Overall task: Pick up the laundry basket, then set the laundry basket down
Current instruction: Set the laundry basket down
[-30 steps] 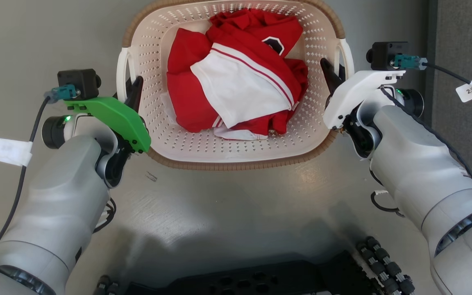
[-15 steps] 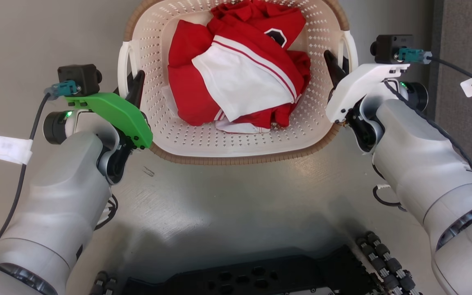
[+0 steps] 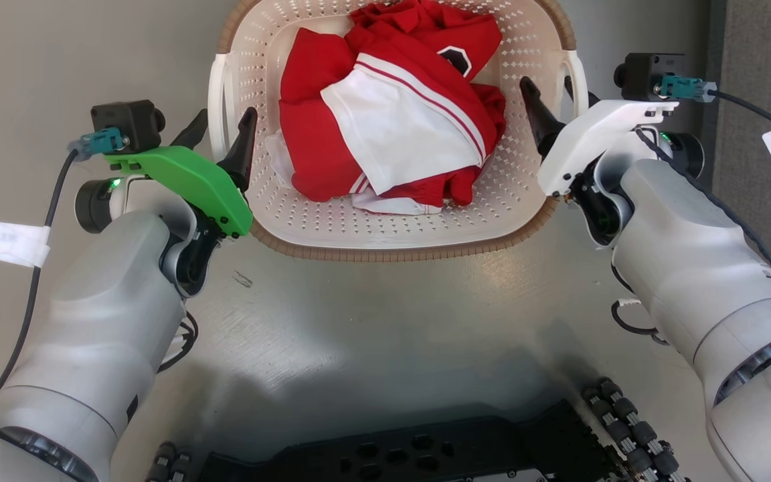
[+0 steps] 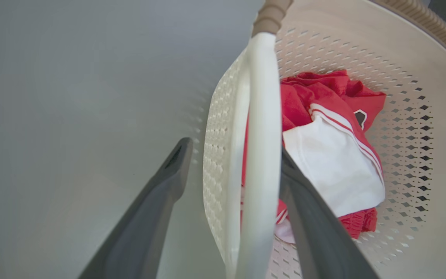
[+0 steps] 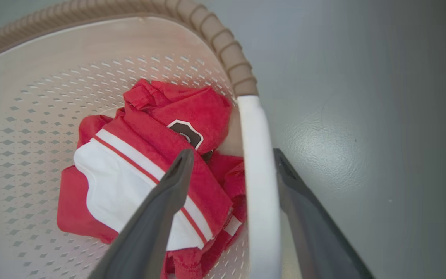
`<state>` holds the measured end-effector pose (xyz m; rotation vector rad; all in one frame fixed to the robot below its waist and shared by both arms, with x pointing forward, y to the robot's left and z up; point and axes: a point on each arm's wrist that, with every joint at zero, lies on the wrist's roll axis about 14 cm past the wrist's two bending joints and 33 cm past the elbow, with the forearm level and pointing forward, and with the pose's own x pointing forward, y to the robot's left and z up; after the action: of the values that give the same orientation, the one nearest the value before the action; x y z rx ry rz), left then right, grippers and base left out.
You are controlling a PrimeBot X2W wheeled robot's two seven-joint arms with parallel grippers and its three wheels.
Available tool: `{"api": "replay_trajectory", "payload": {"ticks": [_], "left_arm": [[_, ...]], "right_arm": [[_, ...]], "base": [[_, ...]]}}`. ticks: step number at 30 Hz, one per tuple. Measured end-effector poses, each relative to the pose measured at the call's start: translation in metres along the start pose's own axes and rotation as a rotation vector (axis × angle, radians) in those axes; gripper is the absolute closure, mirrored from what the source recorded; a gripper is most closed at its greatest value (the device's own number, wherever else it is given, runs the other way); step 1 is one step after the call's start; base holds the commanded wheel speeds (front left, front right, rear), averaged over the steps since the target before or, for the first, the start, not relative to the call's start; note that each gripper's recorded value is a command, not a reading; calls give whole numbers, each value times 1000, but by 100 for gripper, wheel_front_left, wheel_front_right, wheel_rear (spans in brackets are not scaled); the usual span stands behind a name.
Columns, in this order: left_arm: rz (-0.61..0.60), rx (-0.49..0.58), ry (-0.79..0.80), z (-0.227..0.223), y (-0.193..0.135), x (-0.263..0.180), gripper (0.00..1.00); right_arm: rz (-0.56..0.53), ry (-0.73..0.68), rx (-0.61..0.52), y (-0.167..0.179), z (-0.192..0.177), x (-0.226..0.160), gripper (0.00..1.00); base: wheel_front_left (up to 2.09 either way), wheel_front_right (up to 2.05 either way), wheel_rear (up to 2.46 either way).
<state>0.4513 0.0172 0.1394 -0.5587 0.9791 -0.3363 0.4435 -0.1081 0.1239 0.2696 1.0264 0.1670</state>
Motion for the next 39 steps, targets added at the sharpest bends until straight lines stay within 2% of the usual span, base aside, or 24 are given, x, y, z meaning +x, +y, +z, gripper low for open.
{"api": "replay_trajectory", "payload": {"ticks": [21, 33, 39], "left_arm": [[3, 7, -11, 9, -8, -9, 0], [19, 7, -20, 11, -18, -29, 0], [3, 36, -53, 22, -28, -44, 0]], "right_arm": [[0, -60, -5, 6, 25, -9, 0], [-19, -121, 29, 7, 41, -37, 0], [9, -202, 43, 19, 66, -56, 0]], "base": [[0, 0, 0], [0, 0, 0], [0, 0, 0]]}}
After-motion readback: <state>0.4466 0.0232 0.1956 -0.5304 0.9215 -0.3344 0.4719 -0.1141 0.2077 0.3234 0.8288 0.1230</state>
